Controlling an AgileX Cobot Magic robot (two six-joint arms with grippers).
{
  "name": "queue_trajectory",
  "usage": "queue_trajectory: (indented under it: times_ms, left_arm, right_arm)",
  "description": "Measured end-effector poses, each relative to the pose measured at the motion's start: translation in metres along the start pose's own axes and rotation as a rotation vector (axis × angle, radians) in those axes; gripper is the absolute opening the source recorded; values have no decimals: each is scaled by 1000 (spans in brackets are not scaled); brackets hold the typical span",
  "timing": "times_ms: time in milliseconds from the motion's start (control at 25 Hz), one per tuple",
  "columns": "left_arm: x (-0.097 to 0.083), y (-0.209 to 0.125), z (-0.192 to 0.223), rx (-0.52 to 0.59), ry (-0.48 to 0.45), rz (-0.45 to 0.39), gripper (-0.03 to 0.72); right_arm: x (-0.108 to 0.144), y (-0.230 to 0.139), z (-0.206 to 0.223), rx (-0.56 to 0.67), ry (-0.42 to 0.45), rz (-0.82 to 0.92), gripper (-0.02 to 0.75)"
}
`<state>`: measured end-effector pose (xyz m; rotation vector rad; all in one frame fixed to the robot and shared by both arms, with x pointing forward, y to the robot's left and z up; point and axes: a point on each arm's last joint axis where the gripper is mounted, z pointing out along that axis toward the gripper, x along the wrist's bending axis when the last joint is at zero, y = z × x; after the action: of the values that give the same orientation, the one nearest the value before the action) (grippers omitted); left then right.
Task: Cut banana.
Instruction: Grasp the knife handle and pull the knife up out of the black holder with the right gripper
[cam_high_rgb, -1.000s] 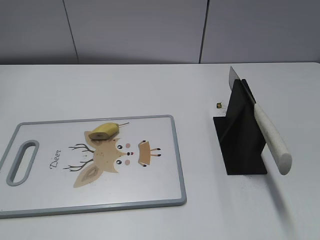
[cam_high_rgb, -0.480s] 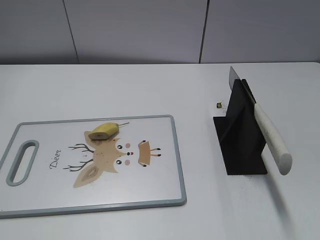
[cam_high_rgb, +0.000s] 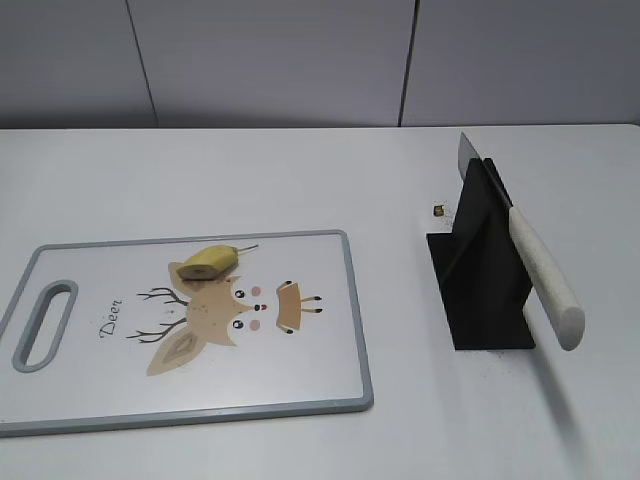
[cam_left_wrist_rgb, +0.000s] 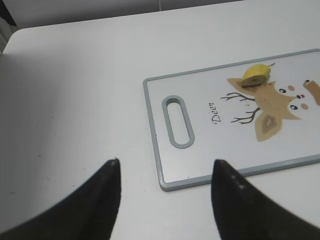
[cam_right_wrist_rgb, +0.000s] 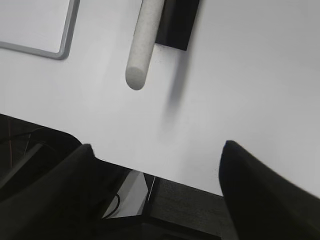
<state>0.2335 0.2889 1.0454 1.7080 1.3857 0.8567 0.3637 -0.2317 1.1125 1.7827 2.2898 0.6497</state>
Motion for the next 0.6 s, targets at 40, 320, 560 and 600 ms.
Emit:
queue_trajectory:
  times_ms: [40,320,560,600]
  left_arm:
    - [0,0,0,0,0,0,562]
    - [0,0,0,0,0,0,562]
    - [0,0,0,0,1,0,562]
    - [0,0,0,0,1,0,562]
  right_arm:
    - [3,4,4,20,-1,-11,576]
    - [14,38,29,111,-26,-8,576]
    - [20,62,61,208,-54,-3,576]
    - [21,64,70,236,-62,-3,576]
